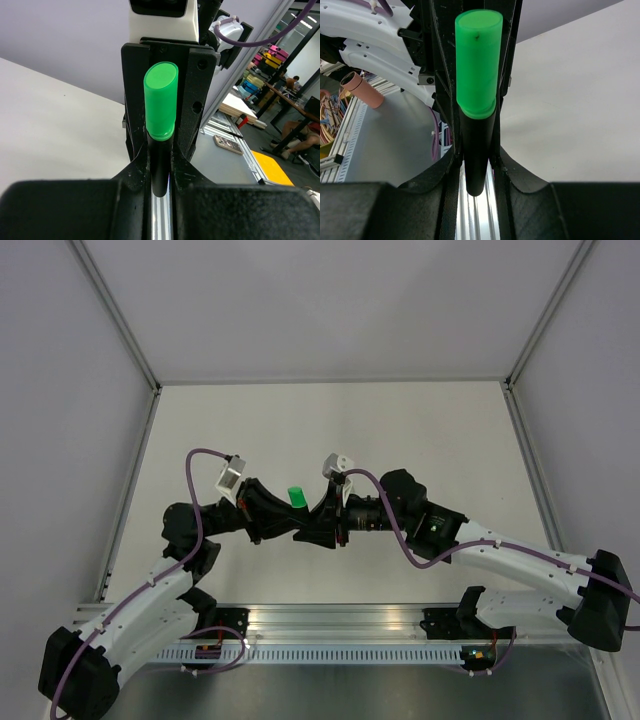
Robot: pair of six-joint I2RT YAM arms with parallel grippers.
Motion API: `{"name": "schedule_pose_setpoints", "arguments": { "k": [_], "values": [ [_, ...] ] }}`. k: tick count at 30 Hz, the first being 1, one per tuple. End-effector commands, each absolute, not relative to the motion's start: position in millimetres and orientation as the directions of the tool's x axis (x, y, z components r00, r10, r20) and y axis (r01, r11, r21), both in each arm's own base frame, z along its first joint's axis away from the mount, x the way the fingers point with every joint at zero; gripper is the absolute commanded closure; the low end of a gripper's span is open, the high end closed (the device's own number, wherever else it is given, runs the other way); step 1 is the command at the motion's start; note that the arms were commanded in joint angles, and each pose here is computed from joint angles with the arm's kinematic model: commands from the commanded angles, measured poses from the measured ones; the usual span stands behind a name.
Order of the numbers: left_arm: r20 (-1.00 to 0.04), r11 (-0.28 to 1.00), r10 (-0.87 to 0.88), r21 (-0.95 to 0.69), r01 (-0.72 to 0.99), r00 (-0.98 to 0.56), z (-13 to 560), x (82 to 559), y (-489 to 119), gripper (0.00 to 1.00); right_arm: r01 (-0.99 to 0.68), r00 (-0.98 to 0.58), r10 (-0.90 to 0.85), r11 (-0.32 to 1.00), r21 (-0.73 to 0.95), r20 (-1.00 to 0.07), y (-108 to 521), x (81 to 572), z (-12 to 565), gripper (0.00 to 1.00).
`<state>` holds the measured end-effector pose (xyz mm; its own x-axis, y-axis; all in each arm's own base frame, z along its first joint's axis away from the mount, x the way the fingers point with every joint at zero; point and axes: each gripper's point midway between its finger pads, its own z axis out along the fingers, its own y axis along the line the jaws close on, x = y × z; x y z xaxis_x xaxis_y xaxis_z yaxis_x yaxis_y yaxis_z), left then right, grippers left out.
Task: Insert the pens into the pen caps
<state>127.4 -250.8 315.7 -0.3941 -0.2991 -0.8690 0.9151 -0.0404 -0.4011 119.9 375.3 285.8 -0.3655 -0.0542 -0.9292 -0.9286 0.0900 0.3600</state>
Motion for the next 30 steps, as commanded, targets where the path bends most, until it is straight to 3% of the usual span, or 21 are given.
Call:
{"name": "schedule_pose_setpoints", "arguments": {
  "k": [1,5,6,7,11,15,16,18,19,21,24,29,30],
  "values": [
    [-0.873,-0.02,-0.321,-0.38,0.925,-0.366,315,132,-250,0.98,-0.948,-0.318,0.02,0.022,0.319,-0.948,381,115,317,0.99],
    [-0.871,-0.013,-0.323,-0.387,0.922,-0.37,313,134,-250,0.97,-0.945,-0.325,0.016,0.022,0.325,-0.946,382,116,314,1.0],
    [-0.869,-0.011,-0.32,-0.395,0.919,-0.377,313,135,-250,0.92,-0.944,-0.329,0.013,0.021,0.33,-0.944,382,115,312,1.0],
    [-0.868,-0.007,-0.323,-0.395,0.918,-0.376,314,135,-250,0.81,-0.943,-0.332,0.01,0.019,0.333,-0.943,382,114,311,1.0],
    [-0.87,0.006,-0.327,-0.393,0.919,-0.37,320,137,-250,0.67,-0.939,-0.34,0.015,0.046,0.34,-0.94,379,118,306,1.0],
    [-0.871,0.01,-0.338,-0.383,0.924,-0.357,322,137,-248,0.96,-0.936,-0.348,0.022,0.051,0.348,-0.937,377,117,307,1.0],
    [-0.872,0.009,-0.344,-0.374,0.927,-0.349,324,136,-248,0.98,-0.934,-0.352,0.016,0.051,0.353,-0.936,378,117,305,1.0],
    [-0.865,0.005,-0.353,-0.384,0.923,-0.358,323,136,-248,0.98,-0.934,-0.354,0.003,0.038,0.354,-0.935,379,115,305,1.0],
    [-0.861,-0.001,-0.355,-0.391,0.92,-0.366,323,136,-248,0.98,-0.934,-0.356,-0.004,0.039,0.356,-0.934,379,115,303,0.83],
    [-0.86,-0.008,-0.352,-0.391,0.92,-0.369,323,137,-249,0.98,-0.935,-0.352,-0.004,0.039,0.352,-0.936,378,114,302,0.69],
    [-0.853,0.002,-0.357,-0.408,0.913,-0.381,323,140,-249,0.98,-0.938,-0.344,0.009,0.031,0.344,-0.939,375,112,304,0.67],
    [-0.827,0.032,-0.392,-0.451,0.892,-0.404,323,149,-248,0.98,-0.94,-0.34,0.029,0.021,0.341,-0.94,372,109,306,0.72],
    [-0.823,0.037,-0.399,-0.456,0.889,-0.405,323,150,-248,0.98,-0.938,-0.345,0.028,0.014,0.345,-0.938,371,107,305,0.68]
  ]
}}
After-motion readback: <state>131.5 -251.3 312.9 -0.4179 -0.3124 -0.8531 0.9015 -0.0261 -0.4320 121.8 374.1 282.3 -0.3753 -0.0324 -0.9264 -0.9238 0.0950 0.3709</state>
